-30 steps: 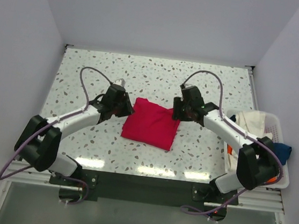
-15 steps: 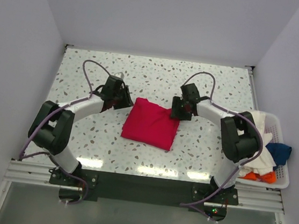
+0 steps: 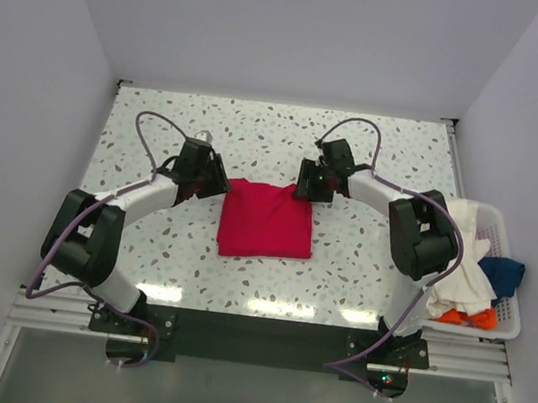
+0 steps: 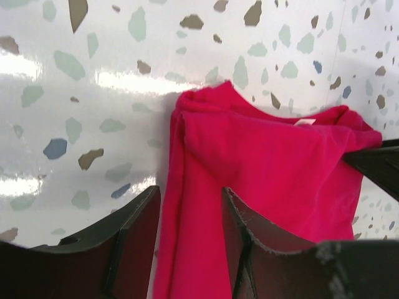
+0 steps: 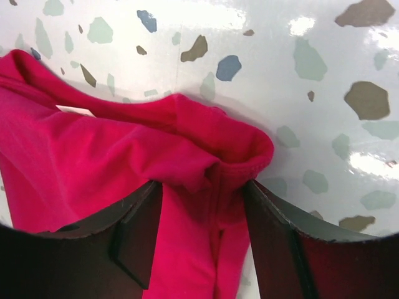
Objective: Fold and stack the t-shirts
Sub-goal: Fold the tshirt
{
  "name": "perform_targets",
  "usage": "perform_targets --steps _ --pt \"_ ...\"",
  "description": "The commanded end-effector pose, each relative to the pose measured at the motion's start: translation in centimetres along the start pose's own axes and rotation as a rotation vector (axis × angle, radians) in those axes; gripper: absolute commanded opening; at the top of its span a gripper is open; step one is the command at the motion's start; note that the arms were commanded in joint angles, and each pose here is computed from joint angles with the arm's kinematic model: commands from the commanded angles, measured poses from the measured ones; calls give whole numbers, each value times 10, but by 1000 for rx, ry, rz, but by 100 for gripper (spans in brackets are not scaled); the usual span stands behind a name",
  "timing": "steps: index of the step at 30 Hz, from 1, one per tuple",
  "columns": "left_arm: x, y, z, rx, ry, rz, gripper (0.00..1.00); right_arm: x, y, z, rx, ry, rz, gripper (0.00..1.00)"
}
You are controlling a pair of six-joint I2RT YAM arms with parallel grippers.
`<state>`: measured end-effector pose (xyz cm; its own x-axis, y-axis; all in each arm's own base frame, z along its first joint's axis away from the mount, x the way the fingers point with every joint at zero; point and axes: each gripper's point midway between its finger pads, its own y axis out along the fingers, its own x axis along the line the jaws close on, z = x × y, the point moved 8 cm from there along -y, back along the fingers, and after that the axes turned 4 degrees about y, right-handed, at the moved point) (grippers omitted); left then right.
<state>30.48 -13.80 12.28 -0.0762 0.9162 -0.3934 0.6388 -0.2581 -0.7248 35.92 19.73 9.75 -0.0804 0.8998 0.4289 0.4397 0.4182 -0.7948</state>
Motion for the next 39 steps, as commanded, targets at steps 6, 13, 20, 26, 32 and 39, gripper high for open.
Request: perform_targets --steps 6,13,20,26,32,39 --pt "-17 17 -42 -76 55 8 47 19 -41 -36 -153 -50 39 58" --pt "-13 30 -45 -57 64 -62 44 25 -30 -33 -135 -57 64 50" --pt "-13 43 -45 -35 64 -67 43 24 -22 -36 -132 -35 94 45" --pt "-14 49 -45 -28 58 -62 42 21 -16 -36 -115 -26 125 44" --pt "-16 52 -45 -21 52 -46 40 24 -10 -34 -101 -20 106 44" --pt "-17 55 -44 -19 46 -35 36 26 -1 -27 -78 -18 116 34"
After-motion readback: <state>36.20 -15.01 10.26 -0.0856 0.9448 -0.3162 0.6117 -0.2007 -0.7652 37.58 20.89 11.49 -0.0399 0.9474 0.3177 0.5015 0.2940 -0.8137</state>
